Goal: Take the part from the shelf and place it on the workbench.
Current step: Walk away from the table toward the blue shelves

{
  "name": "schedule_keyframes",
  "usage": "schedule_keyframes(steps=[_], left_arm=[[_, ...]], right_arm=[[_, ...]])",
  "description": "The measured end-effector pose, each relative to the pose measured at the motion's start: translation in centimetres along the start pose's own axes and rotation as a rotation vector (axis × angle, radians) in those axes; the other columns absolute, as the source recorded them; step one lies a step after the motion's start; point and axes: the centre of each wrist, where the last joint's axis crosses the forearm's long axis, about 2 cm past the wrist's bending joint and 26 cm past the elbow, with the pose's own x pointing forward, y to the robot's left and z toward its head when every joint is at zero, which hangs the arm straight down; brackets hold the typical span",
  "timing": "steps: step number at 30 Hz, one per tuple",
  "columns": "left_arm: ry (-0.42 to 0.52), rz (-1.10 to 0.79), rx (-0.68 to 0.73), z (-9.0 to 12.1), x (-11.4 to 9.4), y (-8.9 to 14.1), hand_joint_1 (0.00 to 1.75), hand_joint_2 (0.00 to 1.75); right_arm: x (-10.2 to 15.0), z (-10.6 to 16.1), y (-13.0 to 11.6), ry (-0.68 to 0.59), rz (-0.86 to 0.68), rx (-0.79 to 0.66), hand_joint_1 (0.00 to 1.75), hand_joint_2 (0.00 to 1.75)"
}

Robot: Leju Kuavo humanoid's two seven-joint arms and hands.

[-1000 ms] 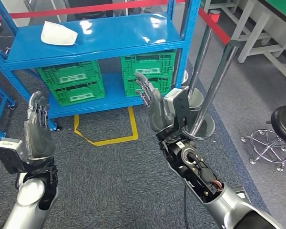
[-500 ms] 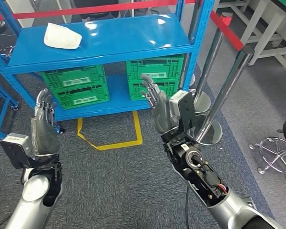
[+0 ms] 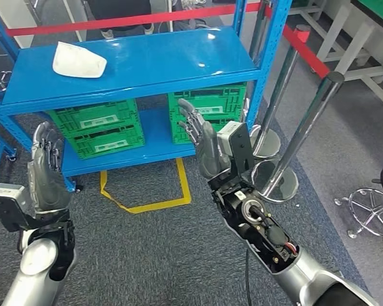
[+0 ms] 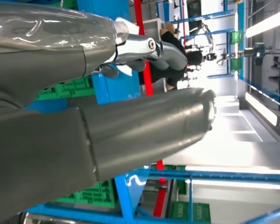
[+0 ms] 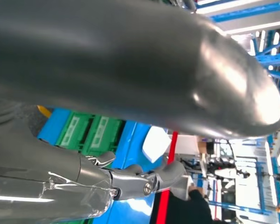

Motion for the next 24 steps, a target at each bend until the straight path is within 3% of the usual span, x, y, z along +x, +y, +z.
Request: schedule_keyframes(steps=[24], left_arm=[[-0.009,0.004,-0.002,-0.57,0.25,0.01,0.0,0.0]], right_arm=[[0.13,0.08,-0.04,0.006,0.015,-0.011,0.0,0.0]])
